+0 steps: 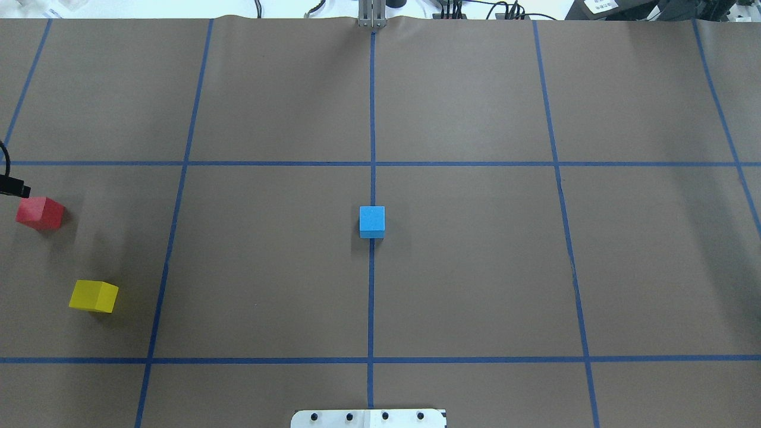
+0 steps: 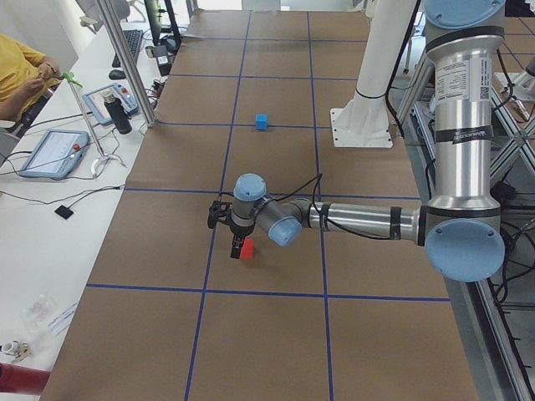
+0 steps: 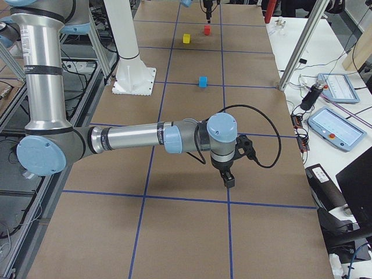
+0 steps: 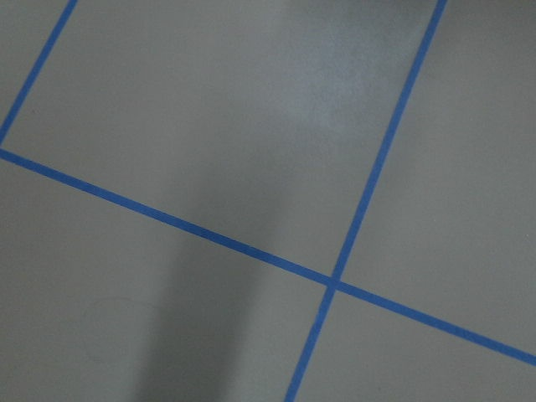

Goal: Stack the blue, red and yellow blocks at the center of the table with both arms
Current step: 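Lower the left gripper onto the red cube and close it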

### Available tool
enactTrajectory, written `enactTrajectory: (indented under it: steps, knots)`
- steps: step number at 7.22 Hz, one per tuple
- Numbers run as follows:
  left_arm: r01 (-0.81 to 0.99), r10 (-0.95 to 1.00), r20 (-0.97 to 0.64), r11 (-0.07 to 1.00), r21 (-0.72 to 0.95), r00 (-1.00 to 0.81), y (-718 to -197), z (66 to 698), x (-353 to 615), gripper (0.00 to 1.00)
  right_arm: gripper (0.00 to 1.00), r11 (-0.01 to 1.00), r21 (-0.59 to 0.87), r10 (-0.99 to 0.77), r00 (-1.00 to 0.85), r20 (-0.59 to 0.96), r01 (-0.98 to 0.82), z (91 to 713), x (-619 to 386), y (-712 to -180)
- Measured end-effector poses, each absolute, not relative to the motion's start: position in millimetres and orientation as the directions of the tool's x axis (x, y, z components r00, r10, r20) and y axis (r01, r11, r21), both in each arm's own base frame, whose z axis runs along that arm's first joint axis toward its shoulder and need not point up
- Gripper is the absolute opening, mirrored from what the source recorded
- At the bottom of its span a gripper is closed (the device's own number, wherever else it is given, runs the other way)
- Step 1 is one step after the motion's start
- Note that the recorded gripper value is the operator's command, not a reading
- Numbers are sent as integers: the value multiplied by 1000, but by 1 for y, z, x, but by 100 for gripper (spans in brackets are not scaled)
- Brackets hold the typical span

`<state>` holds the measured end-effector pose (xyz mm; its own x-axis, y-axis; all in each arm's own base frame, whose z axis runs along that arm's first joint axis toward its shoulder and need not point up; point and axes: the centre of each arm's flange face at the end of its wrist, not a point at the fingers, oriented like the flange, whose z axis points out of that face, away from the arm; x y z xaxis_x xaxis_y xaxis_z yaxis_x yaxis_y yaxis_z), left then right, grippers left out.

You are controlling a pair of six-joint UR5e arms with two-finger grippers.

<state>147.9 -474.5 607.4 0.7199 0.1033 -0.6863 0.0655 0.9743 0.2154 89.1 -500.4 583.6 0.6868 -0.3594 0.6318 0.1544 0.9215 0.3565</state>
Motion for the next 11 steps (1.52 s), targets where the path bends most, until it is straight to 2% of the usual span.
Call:
enactTrajectory:
  steps: [4, 5, 6, 7, 11]
  knots:
    - [35, 128, -687, 975, 219, 716, -474, 644, 184, 100, 100, 923, 350, -359, 692, 626, 161, 598, 94, -488]
    - [30, 131, -689, 976, 217, 712, -472, 647, 190, 96, 100, 923, 349, -358, 693, 626, 162, 599, 94, -486]
    - [23, 139, -691, 975, 219, 709, -470, 649, 194, 42, 100, 924, 347, -357, 693, 626, 162, 601, 94, -484]
    - [17, 150, -693, 973, 228, 705, -467, 650, 197, 0, 100, 925, 344, -356, 694, 627, 163, 602, 94, -483]
    - [9, 188, -706, 964, 265, 683, -468, 626, 200, 0, 99, 932, 322, -340, 696, 632, 163, 613, 94, -481]
